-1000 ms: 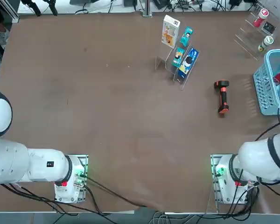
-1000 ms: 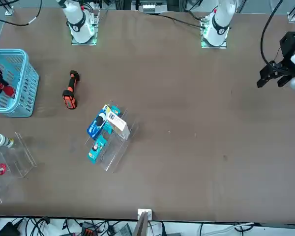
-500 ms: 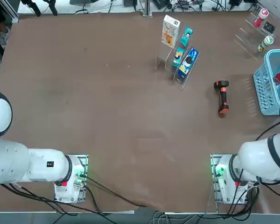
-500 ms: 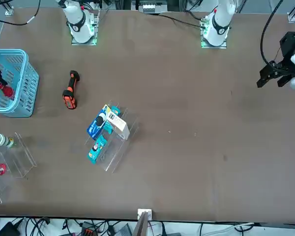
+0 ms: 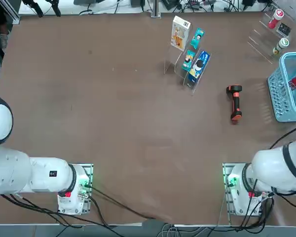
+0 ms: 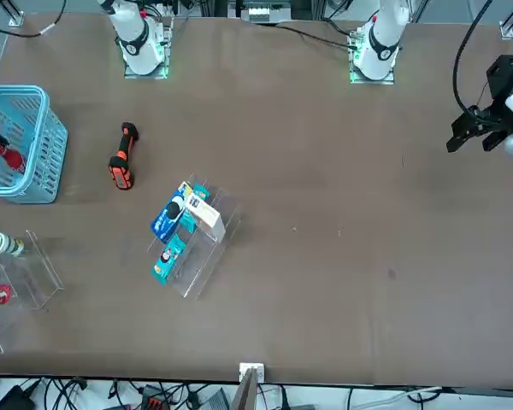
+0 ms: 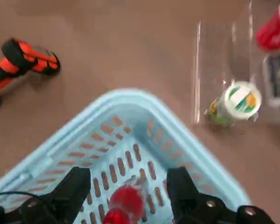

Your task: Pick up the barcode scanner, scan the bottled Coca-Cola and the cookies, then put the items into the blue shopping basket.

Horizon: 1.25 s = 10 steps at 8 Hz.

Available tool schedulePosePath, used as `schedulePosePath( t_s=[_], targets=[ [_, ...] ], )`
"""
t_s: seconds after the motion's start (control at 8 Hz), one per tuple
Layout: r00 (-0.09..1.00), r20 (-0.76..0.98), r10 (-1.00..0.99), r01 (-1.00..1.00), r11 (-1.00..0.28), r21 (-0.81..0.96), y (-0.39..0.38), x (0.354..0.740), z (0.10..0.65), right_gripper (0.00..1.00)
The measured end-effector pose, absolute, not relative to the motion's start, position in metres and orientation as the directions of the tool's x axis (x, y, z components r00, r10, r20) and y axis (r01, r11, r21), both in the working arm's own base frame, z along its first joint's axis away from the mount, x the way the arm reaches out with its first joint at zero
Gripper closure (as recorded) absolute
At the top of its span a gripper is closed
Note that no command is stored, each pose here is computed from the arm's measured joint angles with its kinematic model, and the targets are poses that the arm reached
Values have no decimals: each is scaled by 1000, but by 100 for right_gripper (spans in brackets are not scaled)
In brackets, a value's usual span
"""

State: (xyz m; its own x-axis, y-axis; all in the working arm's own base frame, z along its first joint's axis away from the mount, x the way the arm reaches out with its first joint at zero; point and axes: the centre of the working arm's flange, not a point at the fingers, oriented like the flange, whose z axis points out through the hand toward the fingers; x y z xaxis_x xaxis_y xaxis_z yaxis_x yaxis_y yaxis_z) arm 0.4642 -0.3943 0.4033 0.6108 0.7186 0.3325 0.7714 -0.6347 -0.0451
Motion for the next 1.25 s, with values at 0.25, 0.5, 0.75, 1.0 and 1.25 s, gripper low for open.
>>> schedulePosePath(
  t_s=[0.25, 0.5, 0.75, 1.0, 1.25],
  targets=[
    [545, 307, 780, 816, -578, 18, -349, 515, 471, 0],
    [550, 210, 809, 824, -566, 22, -290, 547, 534, 0],
    [587, 134, 798, 806, -592, -8, -205, 575, 580, 0],
    [651, 65, 756, 758, -652, -17, -88, 603, 588, 0],
    [720, 37, 693, 694, -720, -30, 8, 613, 580, 0]
  ],
)
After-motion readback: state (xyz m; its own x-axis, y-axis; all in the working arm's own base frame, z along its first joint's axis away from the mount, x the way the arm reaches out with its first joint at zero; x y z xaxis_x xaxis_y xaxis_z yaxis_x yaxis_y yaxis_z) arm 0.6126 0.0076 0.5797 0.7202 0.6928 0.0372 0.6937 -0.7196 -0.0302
